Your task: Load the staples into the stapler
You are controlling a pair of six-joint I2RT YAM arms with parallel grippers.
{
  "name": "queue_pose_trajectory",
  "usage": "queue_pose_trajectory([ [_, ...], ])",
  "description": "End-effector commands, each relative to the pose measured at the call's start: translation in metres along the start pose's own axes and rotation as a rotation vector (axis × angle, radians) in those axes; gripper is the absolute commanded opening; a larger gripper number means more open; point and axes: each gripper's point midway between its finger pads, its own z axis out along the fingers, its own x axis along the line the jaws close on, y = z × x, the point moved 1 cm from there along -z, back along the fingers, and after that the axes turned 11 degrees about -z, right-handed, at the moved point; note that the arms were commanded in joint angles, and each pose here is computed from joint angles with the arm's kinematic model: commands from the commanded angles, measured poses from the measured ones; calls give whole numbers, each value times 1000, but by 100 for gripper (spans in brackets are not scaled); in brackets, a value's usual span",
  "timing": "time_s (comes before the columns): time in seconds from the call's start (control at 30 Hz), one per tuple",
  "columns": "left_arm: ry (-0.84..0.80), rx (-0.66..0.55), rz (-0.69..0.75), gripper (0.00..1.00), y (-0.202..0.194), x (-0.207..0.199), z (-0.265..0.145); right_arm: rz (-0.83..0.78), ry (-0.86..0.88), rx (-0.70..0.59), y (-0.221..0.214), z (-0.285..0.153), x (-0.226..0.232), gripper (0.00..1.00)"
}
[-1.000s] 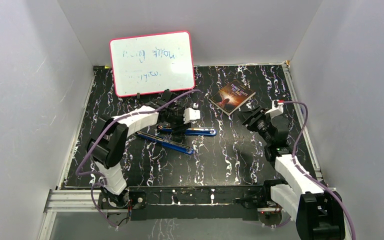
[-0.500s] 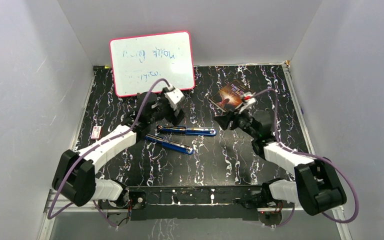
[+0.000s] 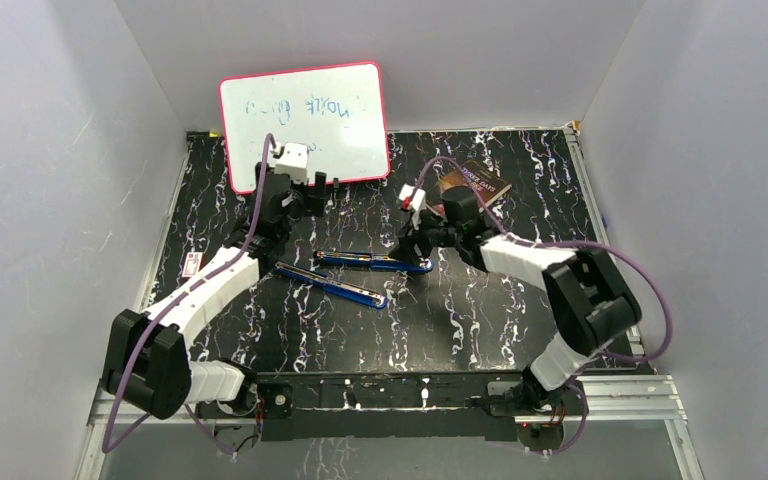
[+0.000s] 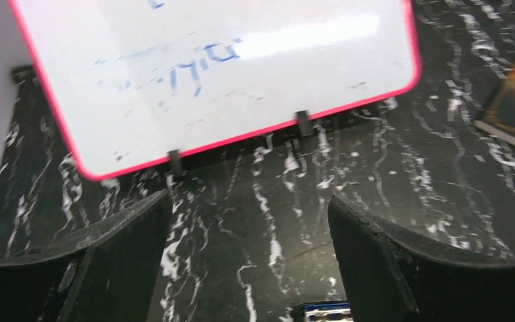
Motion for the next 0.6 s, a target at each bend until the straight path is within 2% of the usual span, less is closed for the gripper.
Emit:
queue_pose_trajectory([
  [0.0, 154, -95, -19, 85, 20, 31, -14, -70, 104, 111, -17, 15, 3, 67],
  [0.13, 209, -122, 5, 86, 22, 43, -18, -91, 112, 131, -24, 31, 2, 68],
  [0.4, 216, -131, 35, 86, 23, 45, -21, -102, 123, 198, -46, 55, 3, 66],
  [0.5, 222, -134, 38, 87, 24, 47, -22, -112, 110, 222, -51, 59, 3, 61],
  [0.57, 223, -134, 37, 87, 24, 47, -22, -118, 102, 229, -52, 61, 4, 53],
])
